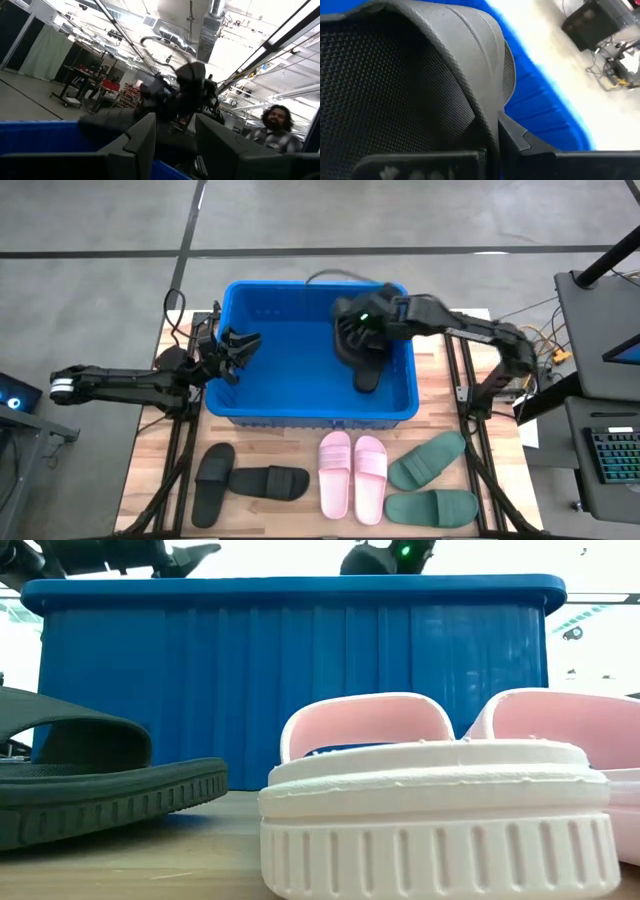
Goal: Pick and place slides into bin
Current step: Put the top black slide into the blue bin
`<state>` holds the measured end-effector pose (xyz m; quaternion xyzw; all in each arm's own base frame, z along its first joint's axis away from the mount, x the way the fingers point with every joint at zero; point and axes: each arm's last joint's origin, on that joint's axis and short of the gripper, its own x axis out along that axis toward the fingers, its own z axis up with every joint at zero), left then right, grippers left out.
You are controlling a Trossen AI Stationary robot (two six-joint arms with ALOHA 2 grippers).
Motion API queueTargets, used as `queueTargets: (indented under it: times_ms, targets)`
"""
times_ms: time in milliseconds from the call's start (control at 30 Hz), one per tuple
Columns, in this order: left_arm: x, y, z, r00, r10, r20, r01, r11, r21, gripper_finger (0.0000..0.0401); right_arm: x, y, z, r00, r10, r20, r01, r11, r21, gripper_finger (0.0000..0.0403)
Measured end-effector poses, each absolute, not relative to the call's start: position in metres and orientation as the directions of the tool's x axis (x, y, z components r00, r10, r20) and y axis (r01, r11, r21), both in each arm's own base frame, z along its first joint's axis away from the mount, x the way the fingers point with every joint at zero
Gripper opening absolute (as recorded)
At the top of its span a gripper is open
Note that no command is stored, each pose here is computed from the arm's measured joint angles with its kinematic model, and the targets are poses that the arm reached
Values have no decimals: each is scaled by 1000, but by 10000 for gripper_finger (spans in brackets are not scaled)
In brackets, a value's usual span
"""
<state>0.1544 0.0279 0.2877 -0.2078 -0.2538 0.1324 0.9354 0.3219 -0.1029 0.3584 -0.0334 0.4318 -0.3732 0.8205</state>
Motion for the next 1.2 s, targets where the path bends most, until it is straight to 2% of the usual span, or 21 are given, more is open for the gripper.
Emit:
queueTargets:
  times_ms: [167,333,400,833,1200]
  targets:
    - [155,28,287,838,353,417,-144,879,-456,125,350,-103,323,267,-648,-713,509,723,-466,11]
    - [155,28,287,837,353,418,-143,879,-456,125,368,-106,287,109,-739,-665,471,627,-620,11]
    - [155,28,287,837,353,418,-143,879,-455,125,373,-107,275,79,-743,-665,453,621,-640,11]
    - [154,28,288,835,353,422,-141,879,-455,125,399,-118,215,-26,-726,-687,376,630,-680,11]
    - [153,28,288,834,353,424,-141,879,-455,125,403,-133,200,-40,-732,-680,269,647,-713,11]
